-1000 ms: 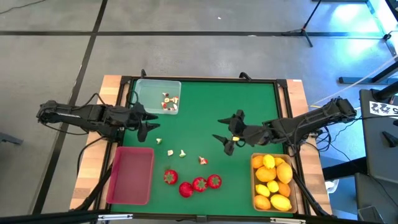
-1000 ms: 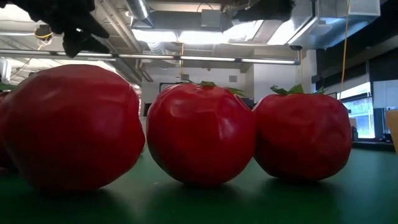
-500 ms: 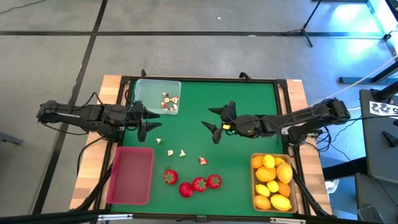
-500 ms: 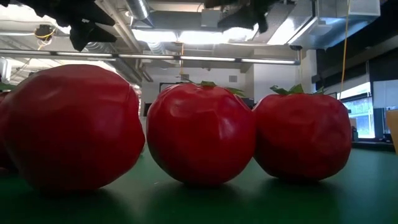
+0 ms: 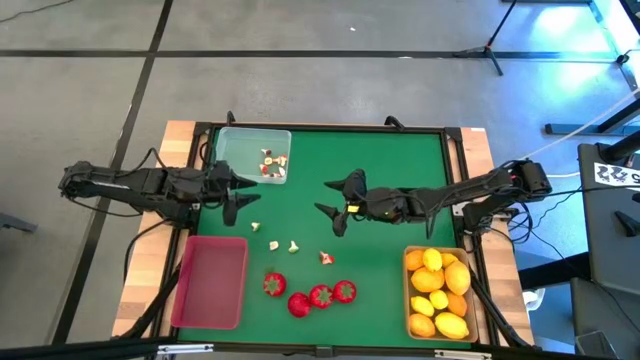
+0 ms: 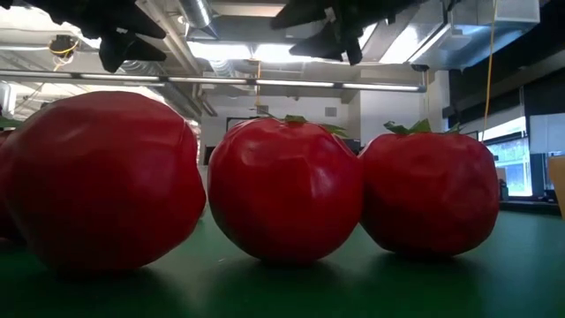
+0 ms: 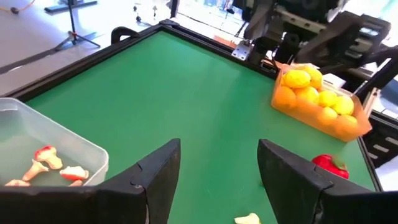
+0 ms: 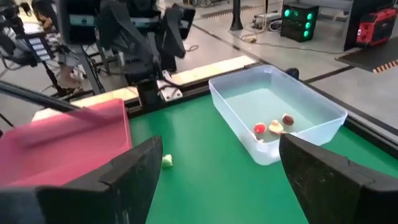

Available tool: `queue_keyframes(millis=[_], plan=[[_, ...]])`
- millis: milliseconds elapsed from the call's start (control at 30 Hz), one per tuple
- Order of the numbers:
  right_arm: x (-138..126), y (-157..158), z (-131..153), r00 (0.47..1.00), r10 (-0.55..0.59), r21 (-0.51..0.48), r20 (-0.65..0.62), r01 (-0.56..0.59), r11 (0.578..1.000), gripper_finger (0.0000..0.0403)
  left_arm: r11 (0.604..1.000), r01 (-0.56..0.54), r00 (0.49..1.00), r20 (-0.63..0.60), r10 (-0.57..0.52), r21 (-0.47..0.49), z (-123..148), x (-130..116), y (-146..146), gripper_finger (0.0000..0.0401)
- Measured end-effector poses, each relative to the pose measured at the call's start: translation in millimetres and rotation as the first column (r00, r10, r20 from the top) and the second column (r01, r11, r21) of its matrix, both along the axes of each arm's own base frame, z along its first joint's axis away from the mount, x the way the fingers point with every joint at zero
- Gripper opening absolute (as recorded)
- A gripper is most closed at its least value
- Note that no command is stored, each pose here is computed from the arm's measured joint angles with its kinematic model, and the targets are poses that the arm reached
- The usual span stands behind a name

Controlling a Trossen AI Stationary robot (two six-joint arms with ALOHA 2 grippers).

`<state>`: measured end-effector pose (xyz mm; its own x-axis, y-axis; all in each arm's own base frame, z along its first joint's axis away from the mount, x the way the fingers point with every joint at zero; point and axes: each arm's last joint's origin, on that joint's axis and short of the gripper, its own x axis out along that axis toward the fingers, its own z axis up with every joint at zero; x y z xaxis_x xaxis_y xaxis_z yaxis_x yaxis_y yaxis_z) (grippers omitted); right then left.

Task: Sort produce into baskets
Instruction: Put the tomato into the pink bin

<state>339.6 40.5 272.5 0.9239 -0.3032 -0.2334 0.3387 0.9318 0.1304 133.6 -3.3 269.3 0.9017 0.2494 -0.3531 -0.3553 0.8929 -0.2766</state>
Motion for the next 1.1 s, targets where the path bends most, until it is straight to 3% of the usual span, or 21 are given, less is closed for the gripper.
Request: queue_keyframes(millis=[200, 400, 700, 867, 1100], plan=[[4.1, -12.2, -0.6, 1.0, -0.015, -0.039, 0.006, 0.015, 0.999, 0.0319, 0.999, -0.048, 0.998, -0.028, 0.049, 0.026, -3.1, 3.0, 1.2, 0.021], [5.1, -31.0, -5.8, 0.999, -0.007, 0.007, -0.035, 0.007, 1.0, 0.0319, 0.996, -0.074, 0.997, -0.034, 0.076, 0.054, -4.2, 8.4, 1.6, 0.021], [5.0, -29.8, -16.6, 0.994, 0.011, 0.056, -0.105, -0.005, 0.998, 0.0319, 0.994, -0.059, 0.997, -0.052, 0.064, 0.089, -5.0, 9.3, 1.5, 0.021], [6.3, -28.3, -17.2, 0.996, 0.037, 0.137, -0.082, -0.025, 0.99, 0.0319, 0.994, -0.057, 0.997, -0.055, 0.063, 0.093, -5.2, 9.2, 1.5, 0.021], [6.5, -25.2, -18.2, 0.982, 0.156, 0.133, -0.103, -0.142, 0.981, 0.0319, 0.993, -0.054, 0.997, -0.053, 0.06, 0.1, -4.8, 9.3, 1.5, 0.021]])
